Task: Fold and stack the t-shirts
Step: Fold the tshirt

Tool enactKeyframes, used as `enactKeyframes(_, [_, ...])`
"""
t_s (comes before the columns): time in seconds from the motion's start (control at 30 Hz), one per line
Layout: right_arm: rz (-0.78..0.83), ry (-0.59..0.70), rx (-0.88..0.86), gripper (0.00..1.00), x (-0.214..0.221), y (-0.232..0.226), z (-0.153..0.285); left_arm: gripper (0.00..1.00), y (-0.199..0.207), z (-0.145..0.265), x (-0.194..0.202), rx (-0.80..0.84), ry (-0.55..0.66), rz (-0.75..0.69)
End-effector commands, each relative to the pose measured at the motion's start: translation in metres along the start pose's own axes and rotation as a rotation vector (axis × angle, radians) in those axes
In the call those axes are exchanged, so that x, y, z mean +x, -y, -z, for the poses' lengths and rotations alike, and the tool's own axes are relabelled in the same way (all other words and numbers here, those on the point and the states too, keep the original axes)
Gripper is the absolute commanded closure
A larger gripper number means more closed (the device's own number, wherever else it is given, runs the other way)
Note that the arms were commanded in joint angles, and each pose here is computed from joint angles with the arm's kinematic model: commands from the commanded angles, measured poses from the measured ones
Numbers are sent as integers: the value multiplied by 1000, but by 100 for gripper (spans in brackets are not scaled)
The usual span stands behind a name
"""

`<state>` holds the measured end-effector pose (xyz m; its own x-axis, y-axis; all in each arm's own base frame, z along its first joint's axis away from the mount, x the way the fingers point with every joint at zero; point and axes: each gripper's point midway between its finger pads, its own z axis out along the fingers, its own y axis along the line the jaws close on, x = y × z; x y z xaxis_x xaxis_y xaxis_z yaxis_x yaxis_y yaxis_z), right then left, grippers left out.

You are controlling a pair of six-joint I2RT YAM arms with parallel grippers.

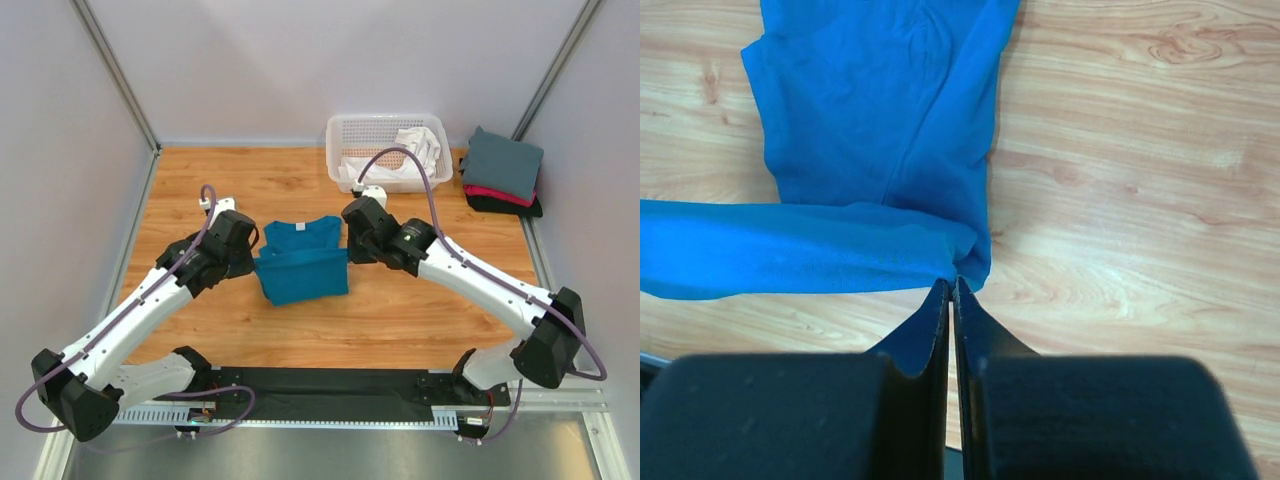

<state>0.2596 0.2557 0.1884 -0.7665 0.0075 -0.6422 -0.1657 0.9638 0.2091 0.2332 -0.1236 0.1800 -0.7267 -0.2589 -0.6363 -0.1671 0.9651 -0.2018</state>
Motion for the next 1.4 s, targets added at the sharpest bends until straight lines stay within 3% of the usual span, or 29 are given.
enactKeyframes(0.0, [11, 81, 63, 100, -30, 12, -7, 100, -15, -8, -3, -49, -4, -10])
enactKeyframes(0.47, [14, 112, 137, 99, -60, 17, -71, 100, -25, -65, -10, -71, -60, 89])
enactKeyframes(0.93, [6, 61, 191, 100, -75, 36, -144, 100, -26, -121, -27, -73, -68, 95])
enactKeyframes(1.17, [19, 40, 215, 100, -77, 40, -162, 100, -29, -138, -40, -83, -63, 78])
enactKeyframes(1.37, [4, 77, 208, 100, -86, 39, -150, 100, -26, -132, -54, -68, -33, 63])
